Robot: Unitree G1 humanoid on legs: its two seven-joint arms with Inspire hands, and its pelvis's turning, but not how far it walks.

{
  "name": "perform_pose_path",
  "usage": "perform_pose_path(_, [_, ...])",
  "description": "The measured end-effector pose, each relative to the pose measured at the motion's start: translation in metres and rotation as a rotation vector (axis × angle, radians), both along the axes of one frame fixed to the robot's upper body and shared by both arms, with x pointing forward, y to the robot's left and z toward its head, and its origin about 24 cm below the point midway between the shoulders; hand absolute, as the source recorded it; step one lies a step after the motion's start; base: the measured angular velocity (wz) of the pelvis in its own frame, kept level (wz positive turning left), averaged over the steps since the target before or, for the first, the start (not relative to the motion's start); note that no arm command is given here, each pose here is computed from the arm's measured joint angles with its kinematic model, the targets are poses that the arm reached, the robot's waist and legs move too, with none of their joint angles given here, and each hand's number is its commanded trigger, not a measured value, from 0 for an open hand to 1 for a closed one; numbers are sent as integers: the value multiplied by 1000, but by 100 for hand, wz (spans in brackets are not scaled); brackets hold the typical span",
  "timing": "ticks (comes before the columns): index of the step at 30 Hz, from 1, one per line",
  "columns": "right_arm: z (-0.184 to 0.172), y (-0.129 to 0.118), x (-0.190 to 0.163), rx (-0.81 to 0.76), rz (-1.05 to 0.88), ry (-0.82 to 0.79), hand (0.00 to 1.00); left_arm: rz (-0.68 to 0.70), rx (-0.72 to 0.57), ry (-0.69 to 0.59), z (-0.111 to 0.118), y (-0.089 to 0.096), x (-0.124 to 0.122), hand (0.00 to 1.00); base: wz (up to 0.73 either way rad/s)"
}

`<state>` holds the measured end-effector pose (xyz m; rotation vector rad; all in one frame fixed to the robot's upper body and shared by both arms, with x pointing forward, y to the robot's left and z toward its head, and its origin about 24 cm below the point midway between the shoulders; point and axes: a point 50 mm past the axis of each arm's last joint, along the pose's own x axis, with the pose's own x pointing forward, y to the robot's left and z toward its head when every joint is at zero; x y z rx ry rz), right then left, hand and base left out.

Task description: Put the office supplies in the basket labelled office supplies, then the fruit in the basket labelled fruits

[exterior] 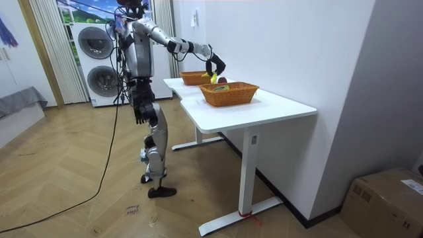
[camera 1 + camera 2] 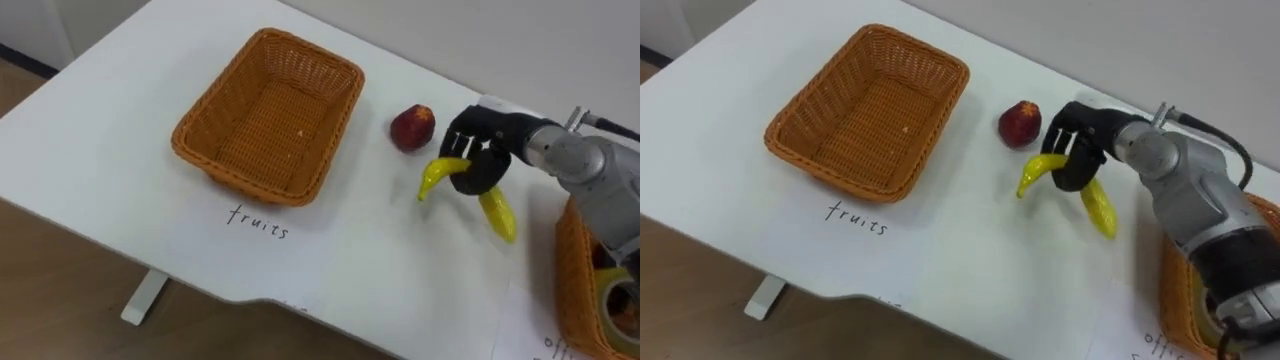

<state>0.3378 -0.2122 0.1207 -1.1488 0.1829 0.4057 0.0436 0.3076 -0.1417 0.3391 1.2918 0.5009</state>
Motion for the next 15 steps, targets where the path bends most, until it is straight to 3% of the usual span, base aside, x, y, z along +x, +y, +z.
perform_pose_path(15, [31,20,-8,12,110,-94,100,68,-18,64,-4,-5,-28,0,0])
